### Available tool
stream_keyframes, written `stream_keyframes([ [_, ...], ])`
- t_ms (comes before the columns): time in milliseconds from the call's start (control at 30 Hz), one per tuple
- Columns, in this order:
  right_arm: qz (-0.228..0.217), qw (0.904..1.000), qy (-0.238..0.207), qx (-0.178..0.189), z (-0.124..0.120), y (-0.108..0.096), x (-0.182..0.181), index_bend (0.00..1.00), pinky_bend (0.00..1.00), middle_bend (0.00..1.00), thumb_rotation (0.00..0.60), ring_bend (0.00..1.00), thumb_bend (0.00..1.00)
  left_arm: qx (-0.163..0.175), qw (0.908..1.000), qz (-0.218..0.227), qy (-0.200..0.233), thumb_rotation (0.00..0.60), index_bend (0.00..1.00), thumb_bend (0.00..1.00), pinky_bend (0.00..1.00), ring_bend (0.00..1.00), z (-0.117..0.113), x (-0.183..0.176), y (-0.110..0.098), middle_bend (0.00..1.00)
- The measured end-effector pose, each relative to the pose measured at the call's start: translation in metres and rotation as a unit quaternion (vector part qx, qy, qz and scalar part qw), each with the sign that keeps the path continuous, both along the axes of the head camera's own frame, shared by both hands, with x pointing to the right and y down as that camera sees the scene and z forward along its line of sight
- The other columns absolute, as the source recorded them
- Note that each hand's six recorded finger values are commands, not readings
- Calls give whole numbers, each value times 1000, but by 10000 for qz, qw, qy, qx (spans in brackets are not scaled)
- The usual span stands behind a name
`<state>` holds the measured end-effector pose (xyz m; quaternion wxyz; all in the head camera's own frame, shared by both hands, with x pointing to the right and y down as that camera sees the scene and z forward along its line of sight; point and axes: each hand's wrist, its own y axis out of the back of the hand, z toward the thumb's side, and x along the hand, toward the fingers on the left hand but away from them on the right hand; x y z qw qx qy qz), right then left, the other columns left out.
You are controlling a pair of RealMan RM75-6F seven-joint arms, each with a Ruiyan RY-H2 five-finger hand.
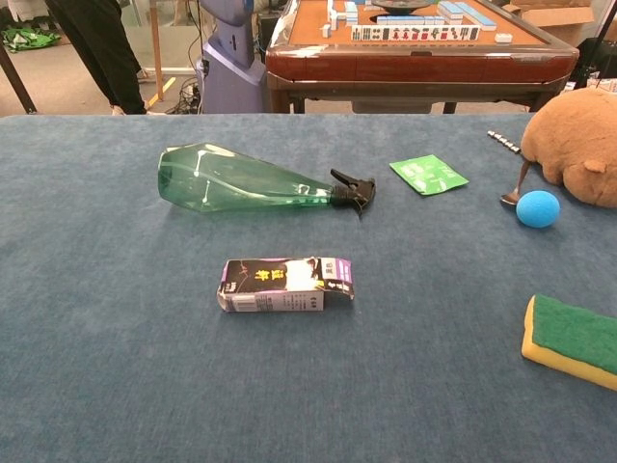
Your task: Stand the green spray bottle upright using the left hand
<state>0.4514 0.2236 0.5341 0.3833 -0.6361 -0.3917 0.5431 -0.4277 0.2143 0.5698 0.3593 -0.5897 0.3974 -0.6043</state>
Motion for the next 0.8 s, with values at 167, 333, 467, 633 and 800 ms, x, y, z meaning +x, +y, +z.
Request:
stream_keyframes([
  [167,0,10000,16,27,-2,-1,0,215,57,172,600,69,331,3,9994,300,187,600,210,176,0,0,4,16,-17,138],
  [333,-4,10000,42,24,-5,-2,-1,215,56,171,600,69,331,-132,9966,599,556,600,207,175,0,0,12,38,-36,136],
  [467,-23,10000,47,31,-7,-3,-3,215,56,171,600,69,331,-276,9907,848,1028,600,197,175,0,0,19,63,-58,131],
  [633,4,10000,47,10,-7,-2,-2,215,56,172,600,69,331,-533,9822,1197,1348,600,122,175,0,0,35,95,-84,99],
  [800,13,10000,64,20,-8,-2,-1,215,56,172,600,69,331,-732,9766,1464,1396,600,48,175,0,0,53,125,-109,62],
])
